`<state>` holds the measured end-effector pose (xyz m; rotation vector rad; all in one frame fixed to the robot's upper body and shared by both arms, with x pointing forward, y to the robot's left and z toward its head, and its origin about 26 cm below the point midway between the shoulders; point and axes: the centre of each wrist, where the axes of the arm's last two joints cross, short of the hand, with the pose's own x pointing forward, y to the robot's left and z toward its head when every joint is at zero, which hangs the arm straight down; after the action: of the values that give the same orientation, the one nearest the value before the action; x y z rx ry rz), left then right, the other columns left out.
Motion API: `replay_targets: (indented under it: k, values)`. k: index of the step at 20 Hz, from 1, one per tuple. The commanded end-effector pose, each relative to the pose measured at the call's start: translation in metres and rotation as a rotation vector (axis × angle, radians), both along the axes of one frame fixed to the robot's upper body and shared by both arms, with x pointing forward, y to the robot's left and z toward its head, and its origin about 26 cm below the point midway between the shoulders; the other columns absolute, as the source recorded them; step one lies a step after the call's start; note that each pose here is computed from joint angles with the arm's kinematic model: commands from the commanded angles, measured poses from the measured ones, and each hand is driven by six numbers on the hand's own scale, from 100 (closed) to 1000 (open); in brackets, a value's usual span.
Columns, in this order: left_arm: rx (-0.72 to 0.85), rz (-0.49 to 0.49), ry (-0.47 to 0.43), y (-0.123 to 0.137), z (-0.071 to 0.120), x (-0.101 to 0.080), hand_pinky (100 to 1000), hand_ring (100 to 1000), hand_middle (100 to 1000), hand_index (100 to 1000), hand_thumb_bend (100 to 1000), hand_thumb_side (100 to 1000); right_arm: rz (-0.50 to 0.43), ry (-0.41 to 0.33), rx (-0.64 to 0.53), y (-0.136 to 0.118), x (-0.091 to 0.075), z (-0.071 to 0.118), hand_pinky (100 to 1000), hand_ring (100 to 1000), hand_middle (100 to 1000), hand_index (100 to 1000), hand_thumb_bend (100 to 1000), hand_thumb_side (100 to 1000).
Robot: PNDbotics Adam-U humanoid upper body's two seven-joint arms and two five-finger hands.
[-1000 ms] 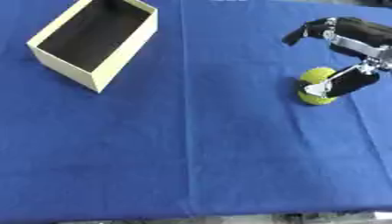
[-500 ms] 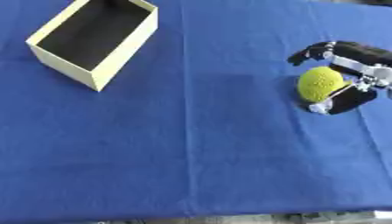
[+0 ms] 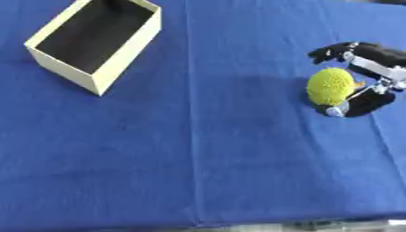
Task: Pick up objects on the table and place them in the box.
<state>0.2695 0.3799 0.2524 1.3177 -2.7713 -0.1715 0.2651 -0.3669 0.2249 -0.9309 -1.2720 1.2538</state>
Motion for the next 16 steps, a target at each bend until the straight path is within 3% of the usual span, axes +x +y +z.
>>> replay_targets:
  k: [1, 16]
  values:
    - [0.027, 0.007, -0.028, 0.002, 0.01, -0.004, 782, 637, 661, 685, 463, 325, -0.029, -0.05, -0.033, -0.001, -0.001, 0.014, 905, 922, 843, 945, 484, 100]
    - [0.019, 0.01, -0.03, 0.002, 0.009, -0.004, 783, 633, 659, 680, 451, 331, -0.156, 0.011, -0.053, -0.029, 0.011, 0.013, 904, 927, 855, 943, 487, 100]
